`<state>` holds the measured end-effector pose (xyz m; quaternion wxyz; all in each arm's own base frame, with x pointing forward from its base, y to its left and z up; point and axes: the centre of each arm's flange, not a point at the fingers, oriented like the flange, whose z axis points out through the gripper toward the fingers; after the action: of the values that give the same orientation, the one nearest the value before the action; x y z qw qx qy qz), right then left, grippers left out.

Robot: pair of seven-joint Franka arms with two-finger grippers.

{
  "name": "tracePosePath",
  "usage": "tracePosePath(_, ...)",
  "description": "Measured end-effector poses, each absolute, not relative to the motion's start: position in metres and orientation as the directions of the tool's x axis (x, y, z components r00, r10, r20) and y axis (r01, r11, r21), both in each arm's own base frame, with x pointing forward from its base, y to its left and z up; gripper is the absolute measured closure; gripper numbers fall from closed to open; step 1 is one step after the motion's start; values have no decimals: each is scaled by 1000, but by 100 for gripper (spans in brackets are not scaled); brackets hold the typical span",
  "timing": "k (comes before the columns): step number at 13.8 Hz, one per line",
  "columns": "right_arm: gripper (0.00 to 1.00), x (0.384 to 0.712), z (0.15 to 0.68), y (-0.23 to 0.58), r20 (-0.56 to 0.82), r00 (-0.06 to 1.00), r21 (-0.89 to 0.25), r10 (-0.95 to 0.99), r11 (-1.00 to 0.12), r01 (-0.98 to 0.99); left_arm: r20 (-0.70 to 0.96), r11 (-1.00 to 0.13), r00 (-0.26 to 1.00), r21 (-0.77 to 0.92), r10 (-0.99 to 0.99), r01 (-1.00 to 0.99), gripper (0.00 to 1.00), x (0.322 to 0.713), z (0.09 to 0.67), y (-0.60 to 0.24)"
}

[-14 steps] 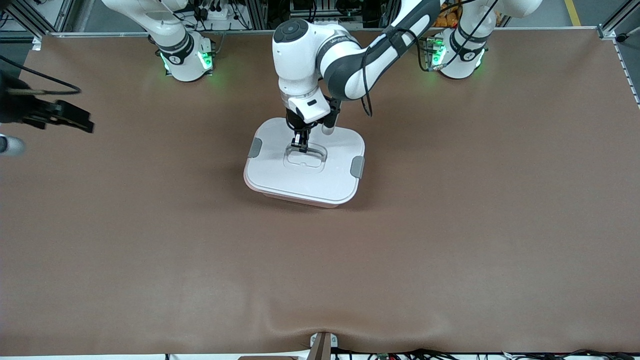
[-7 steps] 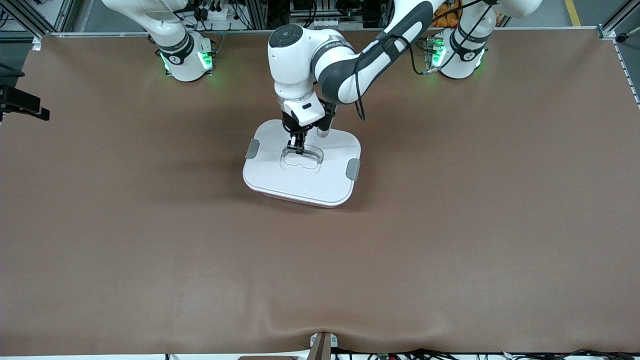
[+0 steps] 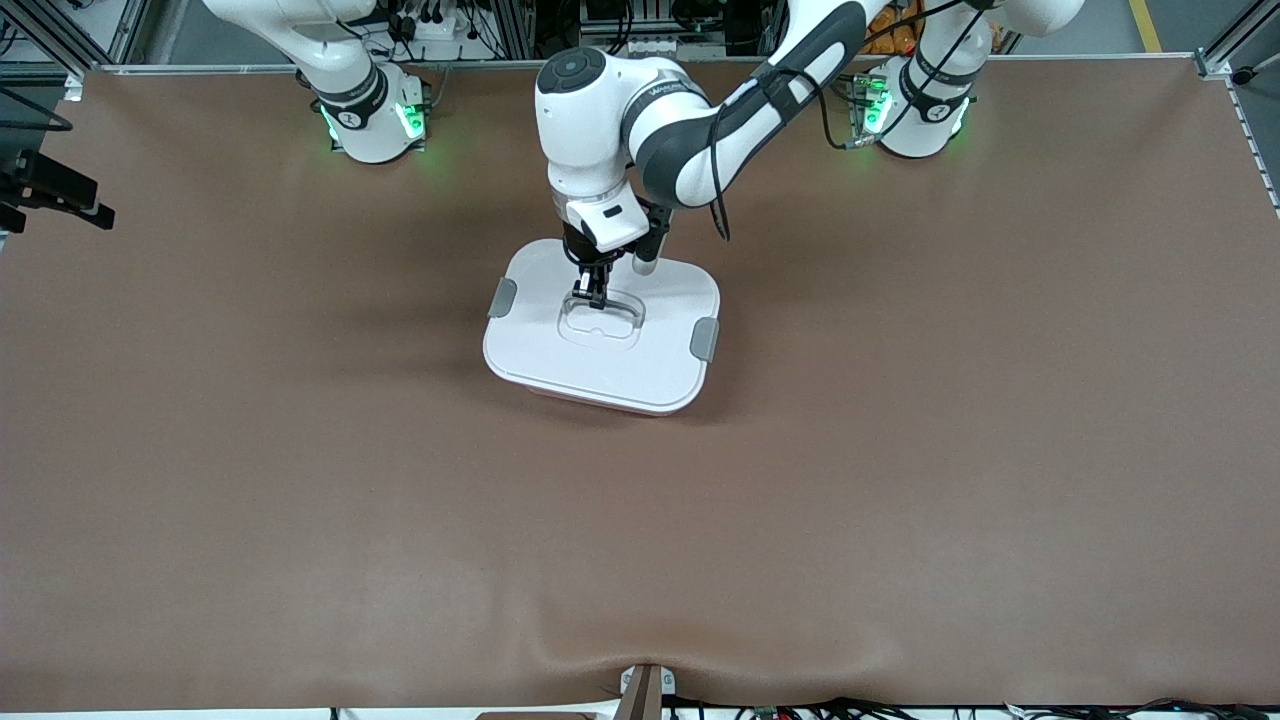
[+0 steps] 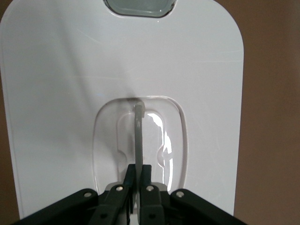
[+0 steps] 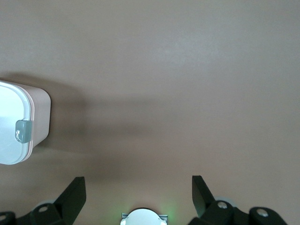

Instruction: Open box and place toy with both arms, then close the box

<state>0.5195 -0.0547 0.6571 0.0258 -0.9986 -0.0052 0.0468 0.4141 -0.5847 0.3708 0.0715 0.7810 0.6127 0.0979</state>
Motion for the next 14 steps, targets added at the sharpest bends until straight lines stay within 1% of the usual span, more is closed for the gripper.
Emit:
tracePosePath(7, 0, 521, 661, -59, -60, 998, -31, 5, -1000, 3, 57, -240, 233, 255, 971, 937, 93, 421, 369, -583)
tracePosePath(14, 0, 522, 662, -62, -51, 999, -14, 2, -1000, 1, 50, -244, 239, 253, 970, 936, 93, 421, 361, -584)
